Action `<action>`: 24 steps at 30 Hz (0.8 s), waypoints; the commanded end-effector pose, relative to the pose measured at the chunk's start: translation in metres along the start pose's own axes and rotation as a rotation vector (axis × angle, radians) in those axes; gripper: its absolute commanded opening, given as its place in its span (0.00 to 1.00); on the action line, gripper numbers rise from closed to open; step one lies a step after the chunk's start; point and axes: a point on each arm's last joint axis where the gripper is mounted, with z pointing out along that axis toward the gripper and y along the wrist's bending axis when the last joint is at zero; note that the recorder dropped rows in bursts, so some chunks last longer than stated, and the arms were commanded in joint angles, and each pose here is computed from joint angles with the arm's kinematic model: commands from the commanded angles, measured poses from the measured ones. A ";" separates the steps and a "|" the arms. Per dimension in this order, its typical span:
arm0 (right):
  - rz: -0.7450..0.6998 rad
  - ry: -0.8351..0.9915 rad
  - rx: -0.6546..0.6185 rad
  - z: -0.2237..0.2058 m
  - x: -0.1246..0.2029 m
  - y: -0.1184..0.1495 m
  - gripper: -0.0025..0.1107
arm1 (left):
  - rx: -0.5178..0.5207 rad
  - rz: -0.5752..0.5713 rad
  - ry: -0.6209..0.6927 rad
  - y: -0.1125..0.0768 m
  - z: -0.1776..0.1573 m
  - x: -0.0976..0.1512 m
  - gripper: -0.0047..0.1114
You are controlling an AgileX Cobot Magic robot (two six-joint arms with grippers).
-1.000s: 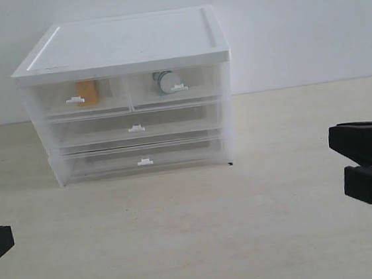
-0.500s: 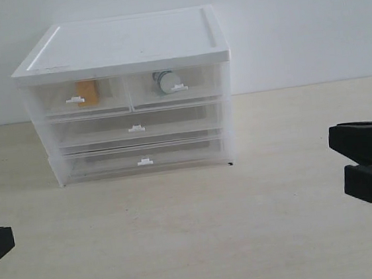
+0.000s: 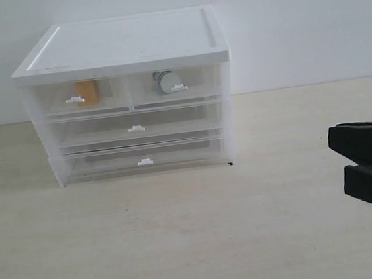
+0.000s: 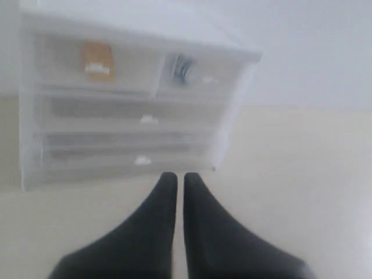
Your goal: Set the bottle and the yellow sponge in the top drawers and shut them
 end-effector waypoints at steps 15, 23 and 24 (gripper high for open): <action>-0.003 0.000 0.000 0.000 0.001 0.000 0.02 | -0.290 0.262 -0.391 0.010 -0.055 -0.002 0.07; -0.003 0.000 0.000 0.000 0.001 0.000 0.02 | -0.425 0.352 -0.293 0.032 -0.040 0.034 0.07; -0.003 0.000 0.000 0.000 0.001 0.000 0.02 | -0.431 0.312 -0.285 0.035 -0.038 0.041 0.07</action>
